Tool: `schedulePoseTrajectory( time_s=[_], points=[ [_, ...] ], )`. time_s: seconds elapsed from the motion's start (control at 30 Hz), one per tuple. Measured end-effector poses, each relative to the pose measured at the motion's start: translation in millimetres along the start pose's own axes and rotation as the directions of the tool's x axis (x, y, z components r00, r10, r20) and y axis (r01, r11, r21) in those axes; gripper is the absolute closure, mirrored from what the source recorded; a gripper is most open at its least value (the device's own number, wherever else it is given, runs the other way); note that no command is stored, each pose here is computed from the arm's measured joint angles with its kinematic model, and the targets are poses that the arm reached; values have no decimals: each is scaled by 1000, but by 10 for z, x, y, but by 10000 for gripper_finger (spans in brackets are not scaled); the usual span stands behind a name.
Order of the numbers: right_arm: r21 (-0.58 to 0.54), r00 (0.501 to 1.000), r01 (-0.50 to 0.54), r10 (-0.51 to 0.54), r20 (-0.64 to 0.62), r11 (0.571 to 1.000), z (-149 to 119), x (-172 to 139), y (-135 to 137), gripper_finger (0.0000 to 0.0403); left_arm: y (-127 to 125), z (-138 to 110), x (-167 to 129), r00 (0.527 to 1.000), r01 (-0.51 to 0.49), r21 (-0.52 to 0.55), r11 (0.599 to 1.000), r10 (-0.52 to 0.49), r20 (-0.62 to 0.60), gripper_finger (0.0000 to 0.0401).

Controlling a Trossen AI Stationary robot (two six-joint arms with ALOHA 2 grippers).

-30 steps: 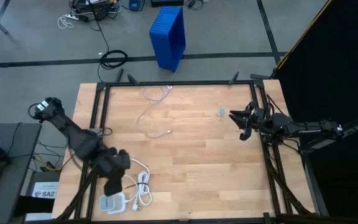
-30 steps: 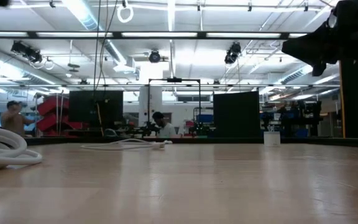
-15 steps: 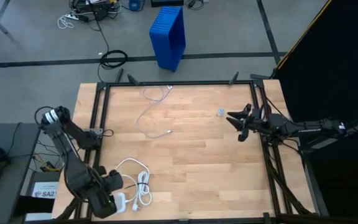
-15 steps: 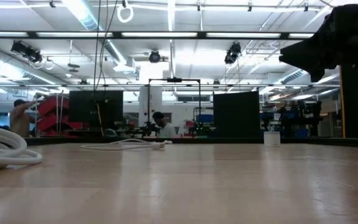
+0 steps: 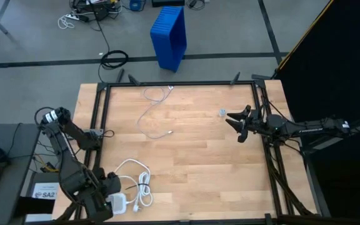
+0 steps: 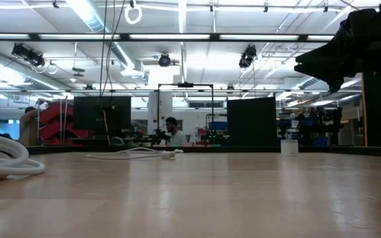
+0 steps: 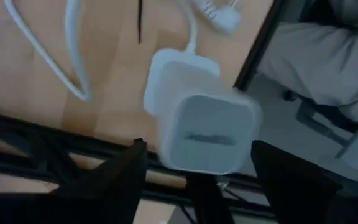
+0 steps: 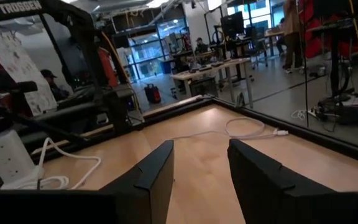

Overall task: Plug in charger
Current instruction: Prepare the white outlet extension

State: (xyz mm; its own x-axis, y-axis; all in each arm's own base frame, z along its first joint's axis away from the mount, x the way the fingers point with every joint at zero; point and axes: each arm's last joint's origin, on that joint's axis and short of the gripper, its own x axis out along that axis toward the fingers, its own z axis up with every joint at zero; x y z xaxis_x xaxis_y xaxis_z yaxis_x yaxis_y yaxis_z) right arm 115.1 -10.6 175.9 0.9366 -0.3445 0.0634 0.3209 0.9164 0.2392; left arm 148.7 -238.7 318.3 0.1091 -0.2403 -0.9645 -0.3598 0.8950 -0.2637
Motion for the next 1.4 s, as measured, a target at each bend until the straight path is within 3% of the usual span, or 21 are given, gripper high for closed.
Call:
schedulePoseTrajectory(
  time_s=[0.1,0.2,0.3,0.53,0.77,1.07,1.4],
  points=[
    [0,1000,0,0,-2,1000,-3,1,0,263,-61,-3,130,1000,-28,31,999,28,5,93],
    [-1,1000,1,-1,-4,1000,-5,2,0,257,-63,-15,318,989,-133,63,989,137,-61,89],
    [23,1000,2,-2,-5,1000,-7,2,-1,251,-80,-14,429,976,-172,81,982,181,-120,88],
    [34,1000,1,-1,-4,999,-6,2,-1,243,-243,8,441,991,-56,110,992,69,-116,88],
    [35,1000,1,0,-4,999,-6,2,0,246,-266,32,343,995,-86,106,991,90,-36,88],
    [35,1000,-7,7,-9,999,-9,4,2,253,-267,20,352,994,-82,5,997,82,-69,88],
    [35,1000,-7,7,-9,999,-11,4,2,242,-224,-28,343,987,-129,-10,992,128,-99,88]
  ],
)
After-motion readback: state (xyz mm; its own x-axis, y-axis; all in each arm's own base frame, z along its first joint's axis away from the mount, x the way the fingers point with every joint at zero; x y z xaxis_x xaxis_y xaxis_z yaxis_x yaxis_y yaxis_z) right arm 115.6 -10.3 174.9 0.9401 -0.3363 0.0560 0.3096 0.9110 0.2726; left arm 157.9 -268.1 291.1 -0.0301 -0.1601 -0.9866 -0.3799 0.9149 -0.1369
